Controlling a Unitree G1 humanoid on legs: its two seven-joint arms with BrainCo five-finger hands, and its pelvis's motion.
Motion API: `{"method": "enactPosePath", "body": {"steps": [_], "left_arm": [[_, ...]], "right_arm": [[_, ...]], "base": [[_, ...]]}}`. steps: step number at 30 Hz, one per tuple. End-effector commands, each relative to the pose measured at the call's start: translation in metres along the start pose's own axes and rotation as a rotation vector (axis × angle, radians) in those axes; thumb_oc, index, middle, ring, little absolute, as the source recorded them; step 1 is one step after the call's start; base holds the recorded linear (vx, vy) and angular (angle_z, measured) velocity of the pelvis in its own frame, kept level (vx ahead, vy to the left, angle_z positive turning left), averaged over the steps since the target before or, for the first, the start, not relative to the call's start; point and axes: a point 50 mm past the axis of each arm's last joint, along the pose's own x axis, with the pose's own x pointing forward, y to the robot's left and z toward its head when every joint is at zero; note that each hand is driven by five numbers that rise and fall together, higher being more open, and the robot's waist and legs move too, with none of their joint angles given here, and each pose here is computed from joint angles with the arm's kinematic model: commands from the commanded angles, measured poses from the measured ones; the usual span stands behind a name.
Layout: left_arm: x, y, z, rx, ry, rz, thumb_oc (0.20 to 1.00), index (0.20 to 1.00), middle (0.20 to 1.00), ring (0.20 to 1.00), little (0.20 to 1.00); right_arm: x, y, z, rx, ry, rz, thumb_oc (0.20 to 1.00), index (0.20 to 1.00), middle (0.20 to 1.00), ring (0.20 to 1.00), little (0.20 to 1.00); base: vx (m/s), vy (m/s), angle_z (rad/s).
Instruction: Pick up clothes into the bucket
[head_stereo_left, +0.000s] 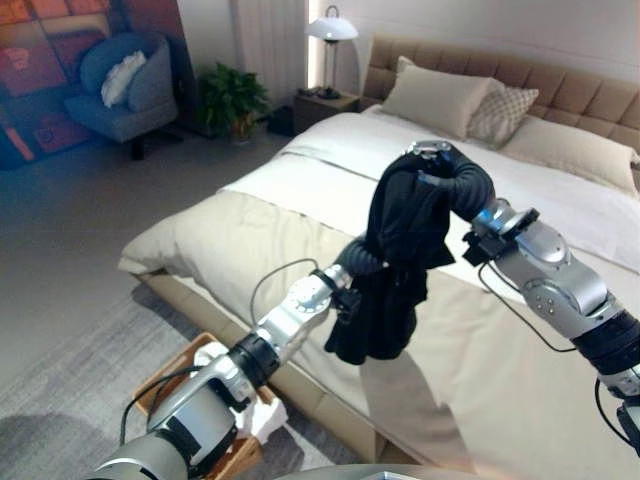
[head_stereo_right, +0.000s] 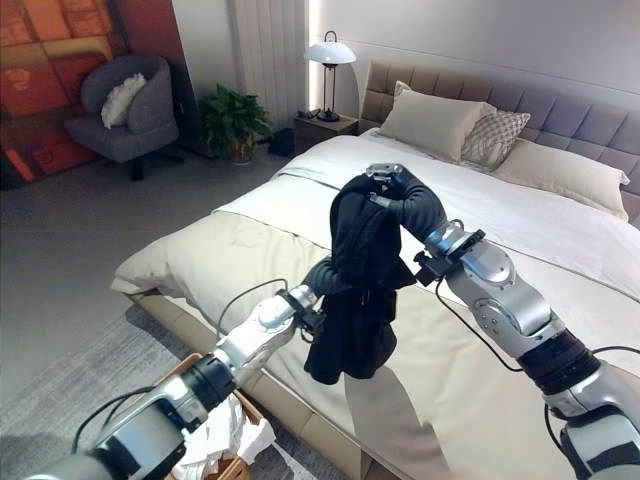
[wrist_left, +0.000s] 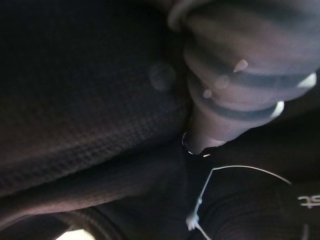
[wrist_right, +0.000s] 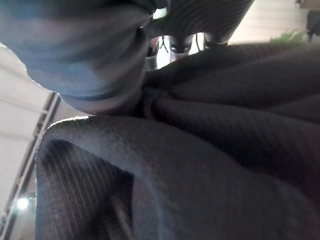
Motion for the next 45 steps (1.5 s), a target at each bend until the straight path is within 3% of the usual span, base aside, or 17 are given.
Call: {"method": "enactPosePath", "body": {"steps": [1,4,6,7,8,13,16,21,31,39,45], "left_arm": [[-0.011,0.02,0.007,-0.045,-0.061,0.073,0.2,0.2,0.2,0.2,0.2],[-0.044,0.052,0.012,-0.043,-0.107,0.208,0.2,0.2,0.2,0.2,0.2],[-0.051,0.057,0.012,-0.043,-0.11,0.231,0.2,0.2,0.2,0.2,0.2],[-0.068,0.073,0.017,-0.01,-0.129,0.302,0.2,0.2,0.2,0.2,0.2],[-0.077,0.081,0.021,0.013,-0.138,0.337,0.2,0.2,0.2,0.2,0.2],[-0.114,0.109,0.033,0.151,-0.148,0.477,0.2,0.2,0.2,0.2,0.2],[-0.14,0.128,0.043,0.334,-0.119,0.57,0.2,0.2,0.2,0.2,0.2],[-0.16,0.144,0.046,0.422,-0.088,0.678,0.2,0.2,0.2,0.2,0.2],[-0.197,0.173,0.06,0.804,0.029,0.933,0.2,0.2,0.2,0.2,0.2],[-0.218,0.182,0.051,0.807,0.076,1.079,0.2,0.2,0.2,0.2,0.2],[-0.19,0.189,0.066,0.778,-0.05,1.105,0.2,0.2,0.2,0.2,0.2]], "right_arm": [[0.0,-0.025,0.048,-0.005,-0.267,-0.112,0.2,0.2,0.2,0.2,0.2],[-0.021,-0.037,0.04,0.001,-0.265,-0.203,0.2,0.2,0.2,0.2,0.2],[-0.026,-0.038,0.036,0.009,-0.261,-0.223,0.2,0.2,0.2,0.2,0.2],[-0.037,-0.042,0.031,0.006,-0.254,-0.27,0.928,0.928,0.928,0.928,0.928],[-0.042,-0.042,0.029,0.0,-0.243,-0.282,1.0,1.0,1.0,1.0,1.0],[-0.065,-0.05,0.013,-0.031,-0.176,-0.394,1.0,1.0,1.0,1.0,1.0],[-0.086,-0.061,-0.004,-0.11,-0.06,-0.487,1.0,1.0,1.0,1.0,1.0],[-0.102,-0.063,-0.025,-0.135,0.048,-0.544,1.0,1.0,1.0,1.0,1.0],[-0.14,-0.054,-0.075,-0.205,0.252,-0.713,1.0,1.0,1.0,1.0,1.0],[-0.149,-0.041,-0.087,-0.162,0.267,-0.741,1.0,1.0,1.0,1.0,1.0],[-0.126,-0.039,-0.081,-0.143,0.186,-0.694,1.0,1.0,1.0,1.0,1.0]], "base": [[0.0,0.0,0.0],[0.01,-0.001,0.04],[0.01,0.001,0.09],[0.0,0.0,0.0],[0.0,0.0,0.0],[0.0,0.0,0.0],[0.0,0.0,0.0],[0.0,0.0,0.0],[0.0,0.004,0.01],[-0.02,0.005,0.0],[-0.24,0.037,0.06]]}}
